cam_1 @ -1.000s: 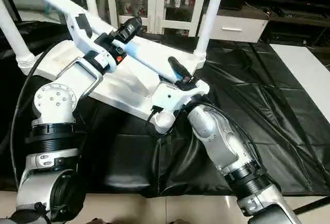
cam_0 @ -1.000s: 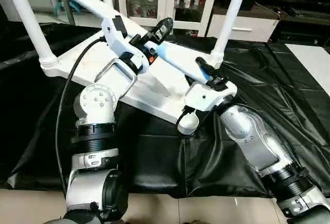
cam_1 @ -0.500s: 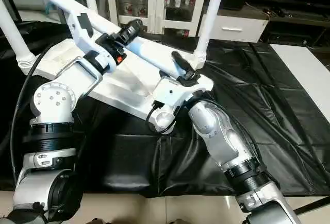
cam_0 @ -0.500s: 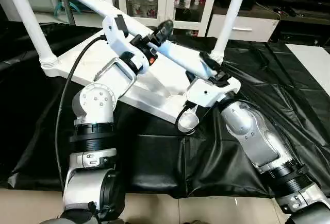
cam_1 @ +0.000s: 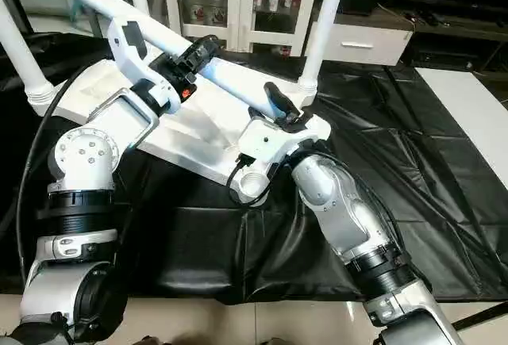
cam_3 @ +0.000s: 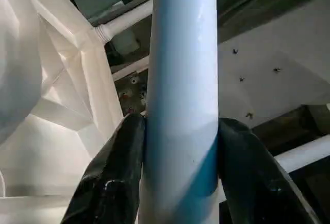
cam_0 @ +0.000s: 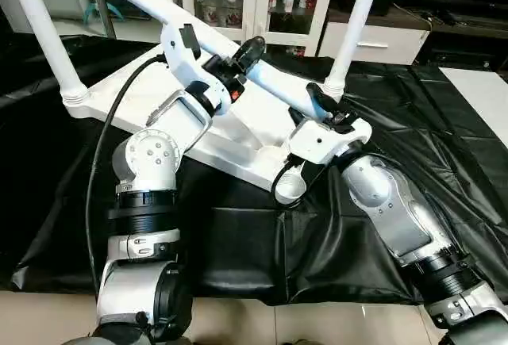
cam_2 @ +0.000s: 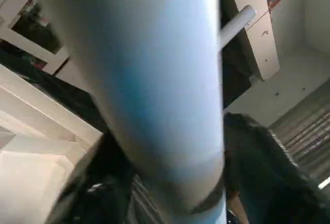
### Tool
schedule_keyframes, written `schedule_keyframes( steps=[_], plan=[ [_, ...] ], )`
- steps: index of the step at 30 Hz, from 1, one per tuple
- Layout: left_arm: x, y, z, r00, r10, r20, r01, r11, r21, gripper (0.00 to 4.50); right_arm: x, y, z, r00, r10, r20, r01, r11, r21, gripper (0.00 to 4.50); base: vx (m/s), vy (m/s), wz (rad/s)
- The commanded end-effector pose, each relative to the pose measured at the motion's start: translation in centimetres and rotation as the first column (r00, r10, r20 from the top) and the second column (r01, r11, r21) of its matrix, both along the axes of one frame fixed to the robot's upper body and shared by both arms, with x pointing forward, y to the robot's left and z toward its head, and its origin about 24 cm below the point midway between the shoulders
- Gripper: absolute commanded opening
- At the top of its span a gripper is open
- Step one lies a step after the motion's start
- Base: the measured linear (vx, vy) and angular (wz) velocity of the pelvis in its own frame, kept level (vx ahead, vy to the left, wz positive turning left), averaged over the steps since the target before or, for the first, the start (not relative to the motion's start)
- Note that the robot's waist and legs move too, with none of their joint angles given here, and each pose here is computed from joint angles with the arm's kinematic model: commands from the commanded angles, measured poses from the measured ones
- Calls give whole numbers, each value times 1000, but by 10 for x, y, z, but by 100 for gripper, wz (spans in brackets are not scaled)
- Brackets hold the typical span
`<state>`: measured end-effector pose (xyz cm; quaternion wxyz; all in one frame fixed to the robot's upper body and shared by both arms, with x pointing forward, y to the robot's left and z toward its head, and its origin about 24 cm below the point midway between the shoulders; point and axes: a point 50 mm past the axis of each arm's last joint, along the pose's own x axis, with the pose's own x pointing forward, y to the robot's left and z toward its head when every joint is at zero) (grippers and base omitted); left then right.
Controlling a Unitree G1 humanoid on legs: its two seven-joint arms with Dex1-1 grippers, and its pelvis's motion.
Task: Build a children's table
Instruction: Pick table leg
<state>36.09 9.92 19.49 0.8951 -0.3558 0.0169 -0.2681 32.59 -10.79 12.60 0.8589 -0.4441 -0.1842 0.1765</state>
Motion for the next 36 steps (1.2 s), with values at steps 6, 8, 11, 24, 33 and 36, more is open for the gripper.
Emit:
schedule_keyframes(
  steps=[6, 8, 11, 24, 33, 36],
  plan=[
    [1, -1, 1, 1000, 11, -4, -11, 1000, 5, 209, 2, -4, 7, 1000, -7, 16, 7, 1000, 15, 175, 0, 0, 0],
    [2, 0, 1, 1000, 16, -3, -16, 1000, 5, 201, 2, -4, 7, 1000, -8, 18, 8, 1000, 15, 175, 0, 0, 0],
    [2, 2, 1, 999, 34, 0, -34, 999, 9, 191, 2, -3, 7, 1000, -7, 21, 6, 1000, 25, 210, 0, 0, 0],
    [10, 10, 7, 994, 103, 41, -105, 994, 31, 172, -32, 23, 17, 921, 384, -66, -346, 884, 314, 293, 0, 0, 0],
    [5, 15, 21, 990, -69, 125, 61, 996, 69, 170, -14, -17, 39, 849, 456, -268, -201, 747, 634, 293, 0, 0, 0],
    [-10, 12, 24, 945, -270, 184, 244, 958, 150, 170, -8, -38, 54, 721, 584, -372, -160, 663, 731, 293, 0, 0, 0]
  ],
)
